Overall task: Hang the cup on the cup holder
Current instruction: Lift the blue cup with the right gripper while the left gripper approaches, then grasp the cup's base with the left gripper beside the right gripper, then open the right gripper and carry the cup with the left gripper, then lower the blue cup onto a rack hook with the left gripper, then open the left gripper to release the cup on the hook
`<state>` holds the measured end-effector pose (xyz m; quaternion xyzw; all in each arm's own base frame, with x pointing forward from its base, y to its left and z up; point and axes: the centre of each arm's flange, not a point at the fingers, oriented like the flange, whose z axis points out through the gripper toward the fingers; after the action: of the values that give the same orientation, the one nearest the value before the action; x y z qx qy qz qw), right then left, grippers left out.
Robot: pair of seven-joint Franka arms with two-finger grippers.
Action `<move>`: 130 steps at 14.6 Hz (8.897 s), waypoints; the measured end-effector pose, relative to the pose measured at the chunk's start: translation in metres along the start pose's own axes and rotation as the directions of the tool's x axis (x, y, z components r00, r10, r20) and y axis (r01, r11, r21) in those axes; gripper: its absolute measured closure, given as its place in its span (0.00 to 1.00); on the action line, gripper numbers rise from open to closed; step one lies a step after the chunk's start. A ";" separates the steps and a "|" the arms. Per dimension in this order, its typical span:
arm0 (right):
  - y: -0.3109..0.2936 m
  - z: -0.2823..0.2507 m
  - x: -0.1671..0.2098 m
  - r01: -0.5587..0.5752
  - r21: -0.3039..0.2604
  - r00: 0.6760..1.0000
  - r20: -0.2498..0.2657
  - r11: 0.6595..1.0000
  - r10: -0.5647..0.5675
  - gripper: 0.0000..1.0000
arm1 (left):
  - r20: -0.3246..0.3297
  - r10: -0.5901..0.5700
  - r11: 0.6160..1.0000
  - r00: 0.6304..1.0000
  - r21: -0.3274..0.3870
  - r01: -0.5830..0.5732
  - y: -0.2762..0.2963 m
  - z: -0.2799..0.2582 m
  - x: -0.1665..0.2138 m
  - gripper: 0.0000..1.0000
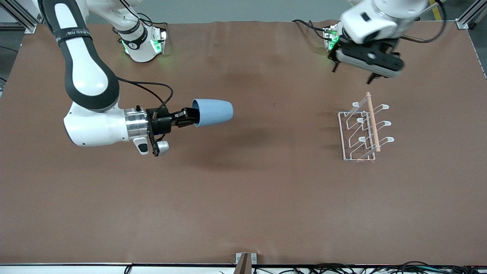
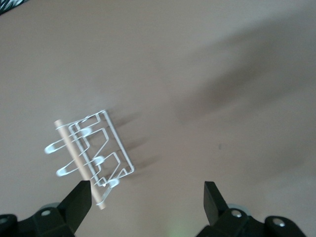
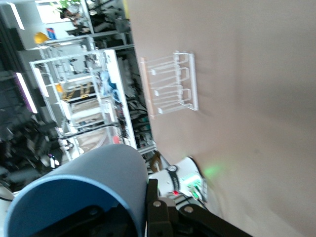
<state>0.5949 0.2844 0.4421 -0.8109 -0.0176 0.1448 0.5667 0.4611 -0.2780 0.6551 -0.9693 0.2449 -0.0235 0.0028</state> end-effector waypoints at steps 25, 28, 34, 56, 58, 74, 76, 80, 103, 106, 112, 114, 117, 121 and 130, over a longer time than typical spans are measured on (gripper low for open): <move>-0.017 0.023 -0.009 0.129 0.017 0.983 0.130 0.992 -0.130 0.95 | -0.326 0.457 0.851 0.828 -0.109 -0.513 0.191 0.060 0.086 0.00; -0.018 0.023 -0.010 0.128 0.017 0.983 0.133 0.992 -0.129 0.95 | -0.337 0.487 0.839 0.806 -0.075 -0.538 0.188 0.060 0.089 0.00; -0.018 0.023 -0.010 0.128 0.017 0.983 0.134 0.992 -0.129 0.95 | -0.373 0.507 0.830 0.777 -0.034 -0.557 0.189 0.080 0.106 0.00; -0.013 0.017 -0.007 0.106 0.002 0.986 0.127 0.994 -0.105 0.09 | -0.242 0.556 0.819 0.795 -0.004 -0.574 0.178 0.120 0.113 0.28; -0.010 0.011 -0.006 0.102 -0.001 0.988 0.119 0.995 -0.101 0.00 | -0.148 0.574 0.817 0.805 0.041 -0.575 0.165 0.126 0.109 0.28; 0.043 -0.246 -0.047 0.077 -0.832 0.993 0.015 0.550 -0.116 0.00 | 0.602 0.556 0.567 0.574 0.230 -0.791 -0.104 0.153 0.092 0.28; 0.010 -0.266 -0.062 0.087 -0.907 0.986 0.021 0.412 -0.163 0.00 | 0.679 0.514 0.530 0.525 0.230 -0.816 -0.106 0.173 0.087 0.28; -0.070 -0.291 -0.085 0.090 -0.954 0.956 0.002 0.285 -0.294 0.00 | 0.790 0.468 0.455 0.395 0.168 -0.874 -0.124 0.214 0.075 0.28; -0.125 -0.299 -0.158 -0.325 -0.873 0.929 -0.366 0.363 -0.049 0.01 | 0.920 0.390 0.288 0.039 -0.081 -0.954 -0.104 0.349 0.032 0.28; -0.115 -0.312 -0.158 -0.332 -0.864 0.928 -0.371 0.378 -0.032 0.01 | 0.924 0.380 0.290 0.034 -0.085 -0.953 -0.101 0.359 0.031 0.28; -0.095 -0.330 -0.155 -0.314 -0.864 0.934 -0.356 0.393 -0.035 0.00 | 0.942 0.331 0.320 0.057 -0.056 -0.946 -0.086 0.382 0.025 0.28; -0.092 -0.342 -0.156 -0.306 -0.865 0.934 -0.354 0.398 -0.051 0.00 | 0.945 0.316 0.338 0.081 -0.033 -0.941 -0.088 0.385 0.024 0.28; -0.092 -0.344 -0.157 -0.300 -0.867 0.935 -0.351 0.398 -0.059 0.00 | 0.949 0.295 0.361 0.112 -0.002 -0.933 -0.088 0.393 0.021 0.28; -0.094 -0.344 -0.155 -0.301 -0.876 0.933 -0.352 0.378 -0.073 0.00 | 0.948 0.276 0.378 0.159 0.046 -0.925 -0.088 0.398 0.020 0.19; -0.094 -0.343 -0.155 -0.300 -0.882 0.934 -0.349 0.365 -0.075 0.00 | 0.856 0.232 0.551 0.463 0.277 -0.788 -0.093 0.354 0.052 0.00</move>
<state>0.5467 -0.0251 0.6703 -0.9984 0.0559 0.0107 -0.0024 0.5674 -0.2228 0.3051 -0.6875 0.4981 0.2890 0.4425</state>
